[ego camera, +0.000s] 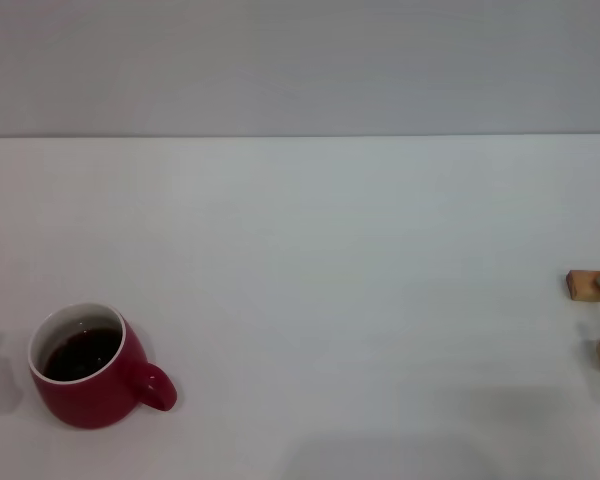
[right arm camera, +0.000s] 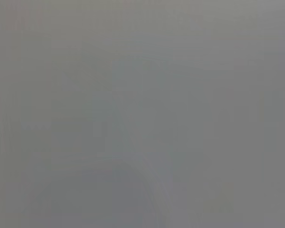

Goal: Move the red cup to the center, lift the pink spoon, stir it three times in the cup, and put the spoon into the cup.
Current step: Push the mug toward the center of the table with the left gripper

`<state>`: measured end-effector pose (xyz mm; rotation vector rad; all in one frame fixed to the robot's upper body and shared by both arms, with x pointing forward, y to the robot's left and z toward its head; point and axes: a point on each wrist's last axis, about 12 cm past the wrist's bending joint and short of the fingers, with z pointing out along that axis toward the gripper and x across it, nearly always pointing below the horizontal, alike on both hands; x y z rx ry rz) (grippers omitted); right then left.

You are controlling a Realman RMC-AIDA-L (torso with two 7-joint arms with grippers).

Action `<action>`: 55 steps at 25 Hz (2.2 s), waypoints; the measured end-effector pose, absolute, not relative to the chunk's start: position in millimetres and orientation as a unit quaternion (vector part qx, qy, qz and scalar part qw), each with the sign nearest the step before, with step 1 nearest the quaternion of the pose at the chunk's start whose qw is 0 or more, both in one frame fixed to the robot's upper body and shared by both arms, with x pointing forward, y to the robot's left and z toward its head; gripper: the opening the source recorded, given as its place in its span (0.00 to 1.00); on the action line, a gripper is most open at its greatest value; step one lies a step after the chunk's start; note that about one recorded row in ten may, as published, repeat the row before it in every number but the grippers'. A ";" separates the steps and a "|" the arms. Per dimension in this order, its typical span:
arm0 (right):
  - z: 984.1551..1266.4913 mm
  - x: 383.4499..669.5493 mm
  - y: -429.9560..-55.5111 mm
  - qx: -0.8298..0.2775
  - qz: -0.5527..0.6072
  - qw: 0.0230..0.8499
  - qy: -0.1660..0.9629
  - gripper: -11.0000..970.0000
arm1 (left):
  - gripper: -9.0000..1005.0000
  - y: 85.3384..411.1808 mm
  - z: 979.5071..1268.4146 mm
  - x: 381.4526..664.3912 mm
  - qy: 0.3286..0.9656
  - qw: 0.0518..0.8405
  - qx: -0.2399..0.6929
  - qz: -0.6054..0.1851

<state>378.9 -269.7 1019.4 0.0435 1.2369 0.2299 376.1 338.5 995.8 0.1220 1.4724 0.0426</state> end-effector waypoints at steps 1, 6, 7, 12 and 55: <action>1018.8 377.8 -269.4 0.022 0.108 0.807 0.580 0.74 | 0.01 338.6 995.8 377.1 0.671 0.739 0.056 0.019; 1018.0 374.1 -269.0 0.023 0.109 0.805 0.582 0.74 | 0.01 340.0 995.1 377.9 0.675 0.736 0.058 0.021; 1018.0 373.3 -268.8 0.024 0.110 0.805 0.582 0.74 | 0.01 340.5 994.8 378.0 0.676 0.734 0.058 0.021; 1018.1 371.0 -267.7 0.026 0.113 0.805 0.582 0.74 | 0.01 341.2 994.1 377.7 0.678 0.732 0.059 0.022; 1020.2 373.4 -263.6 0.015 0.128 0.807 0.576 0.74 | 0.01 284.8 975.3 394.2 0.721 0.672 0.137 -0.102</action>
